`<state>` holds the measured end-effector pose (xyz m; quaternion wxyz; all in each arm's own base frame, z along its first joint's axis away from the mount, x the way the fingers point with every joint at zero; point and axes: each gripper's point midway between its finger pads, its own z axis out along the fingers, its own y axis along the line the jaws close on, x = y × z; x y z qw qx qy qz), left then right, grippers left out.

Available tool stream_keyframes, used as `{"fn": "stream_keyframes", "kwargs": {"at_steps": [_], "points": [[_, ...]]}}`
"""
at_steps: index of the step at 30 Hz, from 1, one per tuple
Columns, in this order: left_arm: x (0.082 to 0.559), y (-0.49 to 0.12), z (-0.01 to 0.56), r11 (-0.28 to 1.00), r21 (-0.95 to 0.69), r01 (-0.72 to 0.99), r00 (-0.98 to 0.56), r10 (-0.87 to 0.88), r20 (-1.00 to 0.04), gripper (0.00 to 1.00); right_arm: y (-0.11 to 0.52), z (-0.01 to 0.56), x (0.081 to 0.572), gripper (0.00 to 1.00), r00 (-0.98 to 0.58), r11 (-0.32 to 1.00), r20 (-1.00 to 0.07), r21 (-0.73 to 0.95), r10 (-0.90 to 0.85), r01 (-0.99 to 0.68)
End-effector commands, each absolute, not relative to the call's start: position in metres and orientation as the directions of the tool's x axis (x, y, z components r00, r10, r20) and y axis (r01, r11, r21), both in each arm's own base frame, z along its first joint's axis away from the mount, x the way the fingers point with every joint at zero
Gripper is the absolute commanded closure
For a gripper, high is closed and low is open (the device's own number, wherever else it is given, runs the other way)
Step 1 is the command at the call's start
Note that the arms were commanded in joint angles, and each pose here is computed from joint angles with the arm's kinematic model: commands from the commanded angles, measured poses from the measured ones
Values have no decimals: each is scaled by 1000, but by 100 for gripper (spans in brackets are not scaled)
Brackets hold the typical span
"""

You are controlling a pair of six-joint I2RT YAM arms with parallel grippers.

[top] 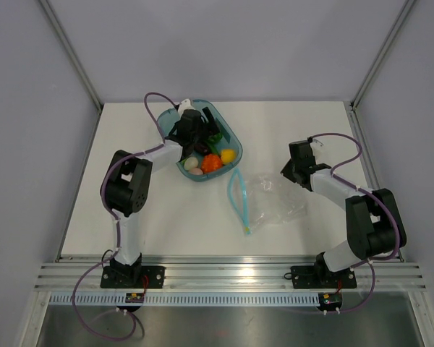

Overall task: Open the zip-top bag and remove the fake food
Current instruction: Place the fake vegetable in the bin, then reset both arms

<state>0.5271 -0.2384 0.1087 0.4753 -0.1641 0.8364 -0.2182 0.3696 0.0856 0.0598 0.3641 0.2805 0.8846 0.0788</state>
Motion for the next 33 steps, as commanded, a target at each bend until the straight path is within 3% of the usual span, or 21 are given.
{"fn": "stream_keyframes", "kwargs": {"at_steps": [1, 7, 9, 12, 16, 17, 20, 25, 30, 33], "points": [[539, -236, 156, 850, -527, -25, -414, -488, -768, 1, 86, 76, 386, 100, -548, 834, -632, 360, 548, 418], [522, -225, 178, 853, -521, -22, -399, -485, -778, 1, 83, 82, 386, 99, -554, 850, -649, 337, 521, 404], [509, -218, 189, 852, -523, -23, -390, -490, -780, 1, 82, 86, 387, 93, -559, 859, -657, 322, 506, 399], [488, -209, 206, 847, -532, -12, -373, -497, -783, 1, 76, 90, 386, 76, -549, 860, -671, 302, 498, 411], [461, -197, 219, 844, -536, -4, -364, -500, -786, 1, 72, 98, 383, 40, -542, 862, -682, 289, 491, 417], [455, -195, 222, 841, -542, -1, -363, -505, -783, 1, 70, 105, 382, 25, -531, 860, -690, 290, 492, 419], [432, -192, 226, 814, -581, 17, -373, -534, -759, 1, 63, 128, 378, 13, -504, 861, -716, 283, 483, 423], [397, -196, 228, 761, -646, 57, -391, -578, -716, 1, 56, 156, 365, 7, -444, 864, -759, 313, 477, 394], [360, -187, 226, 762, -647, 26, -416, -580, -700, 1, 73, 195, 343, 6, -423, 900, -795, 384, 435, 205], [338, -185, 230, 742, -667, 64, -435, -580, -688, 1, 80, 229, 327, 1, -325, 899, -843, 433, 427, 58]]}}
